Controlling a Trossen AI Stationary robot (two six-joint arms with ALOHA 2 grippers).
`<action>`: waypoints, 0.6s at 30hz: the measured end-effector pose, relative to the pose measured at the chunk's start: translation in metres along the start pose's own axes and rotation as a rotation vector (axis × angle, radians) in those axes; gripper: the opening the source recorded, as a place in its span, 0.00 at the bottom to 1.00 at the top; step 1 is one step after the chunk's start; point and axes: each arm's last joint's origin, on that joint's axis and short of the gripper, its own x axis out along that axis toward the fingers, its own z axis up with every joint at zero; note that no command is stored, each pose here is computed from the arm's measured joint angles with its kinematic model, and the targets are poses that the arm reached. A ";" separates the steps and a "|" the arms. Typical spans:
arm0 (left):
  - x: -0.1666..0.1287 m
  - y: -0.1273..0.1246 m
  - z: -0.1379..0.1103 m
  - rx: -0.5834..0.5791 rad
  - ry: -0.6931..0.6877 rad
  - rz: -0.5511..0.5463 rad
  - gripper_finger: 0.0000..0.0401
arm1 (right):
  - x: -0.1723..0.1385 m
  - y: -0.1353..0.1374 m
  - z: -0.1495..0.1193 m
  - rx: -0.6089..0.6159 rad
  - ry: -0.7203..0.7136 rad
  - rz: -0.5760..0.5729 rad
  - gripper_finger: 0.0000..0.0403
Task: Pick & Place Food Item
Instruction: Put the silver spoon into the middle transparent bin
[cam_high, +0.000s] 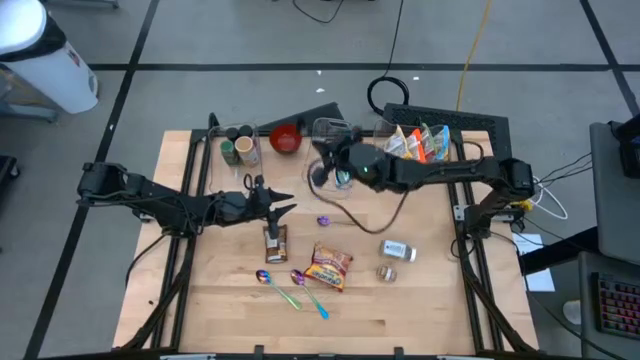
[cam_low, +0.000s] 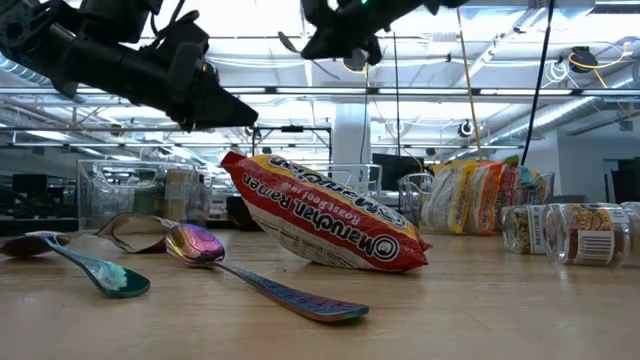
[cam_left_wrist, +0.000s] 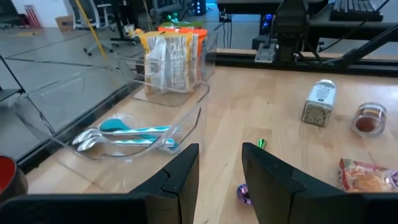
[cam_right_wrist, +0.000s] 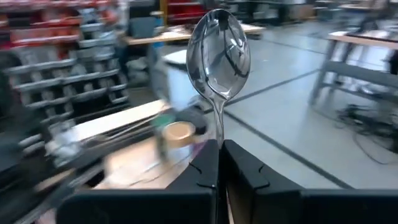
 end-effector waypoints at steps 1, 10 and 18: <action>0.000 0.000 0.001 -0.002 -0.005 0.000 0.32 | 0.006 -0.005 0.001 0.008 -0.008 -0.018 0.00; 0.000 0.000 0.002 -0.013 -0.022 0.001 0.32 | 0.058 -0.045 -0.030 0.121 0.105 -0.178 0.00; 0.000 0.000 0.001 -0.022 -0.014 0.002 0.32 | 0.085 -0.064 -0.078 0.171 0.270 -0.282 0.00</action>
